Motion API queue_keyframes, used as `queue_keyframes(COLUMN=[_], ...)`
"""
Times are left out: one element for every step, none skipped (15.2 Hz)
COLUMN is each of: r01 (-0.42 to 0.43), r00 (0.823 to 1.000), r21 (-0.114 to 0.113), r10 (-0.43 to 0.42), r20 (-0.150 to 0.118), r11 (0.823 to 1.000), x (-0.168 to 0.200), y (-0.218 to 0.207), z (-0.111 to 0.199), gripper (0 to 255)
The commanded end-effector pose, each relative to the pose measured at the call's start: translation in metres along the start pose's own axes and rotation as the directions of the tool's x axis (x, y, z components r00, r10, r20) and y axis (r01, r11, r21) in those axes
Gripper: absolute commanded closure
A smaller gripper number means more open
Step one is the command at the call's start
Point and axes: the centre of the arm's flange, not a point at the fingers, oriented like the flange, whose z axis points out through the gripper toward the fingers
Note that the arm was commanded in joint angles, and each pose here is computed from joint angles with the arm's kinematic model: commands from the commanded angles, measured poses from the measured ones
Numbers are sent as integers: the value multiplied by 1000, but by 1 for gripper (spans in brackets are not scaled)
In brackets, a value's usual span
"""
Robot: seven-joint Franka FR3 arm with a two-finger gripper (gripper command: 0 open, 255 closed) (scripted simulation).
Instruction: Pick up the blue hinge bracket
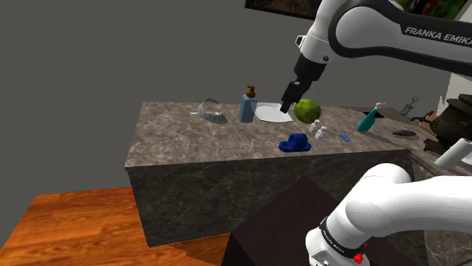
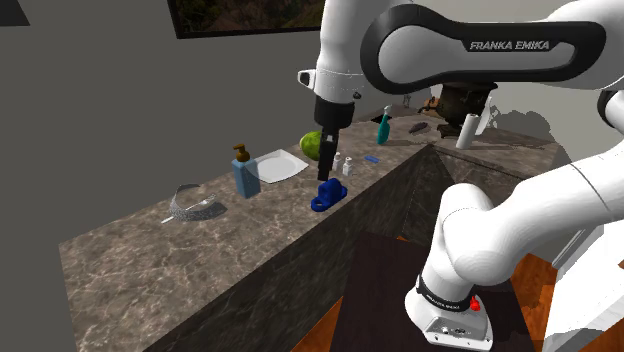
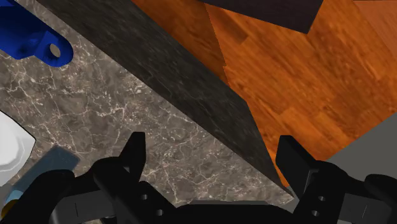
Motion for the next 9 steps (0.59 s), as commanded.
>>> queue_keyframes(r01=[0,18,35,53,70,88,106,123,141], r00=[1000,1000,999,998,997,996,994,992,989], r21=[0,-4,-7,-11,-15,-18,-21,-25,-28], r10=[0,-18,-35,-53,-70,-88,-105,-122,-140], r20=[0,5,10,16,21,27,32,38,43], r11=[1000,1000,999,999,997,996,994,992,990], x=[0,-4,-7,-11,-14,-17,-20,-23,-26], y=[0,8,17,25,34,42,51,60,69], z=[0,9,17,26,35,43,52,60,68], gripper=[0,0,0,0,0,0,0,0,0])
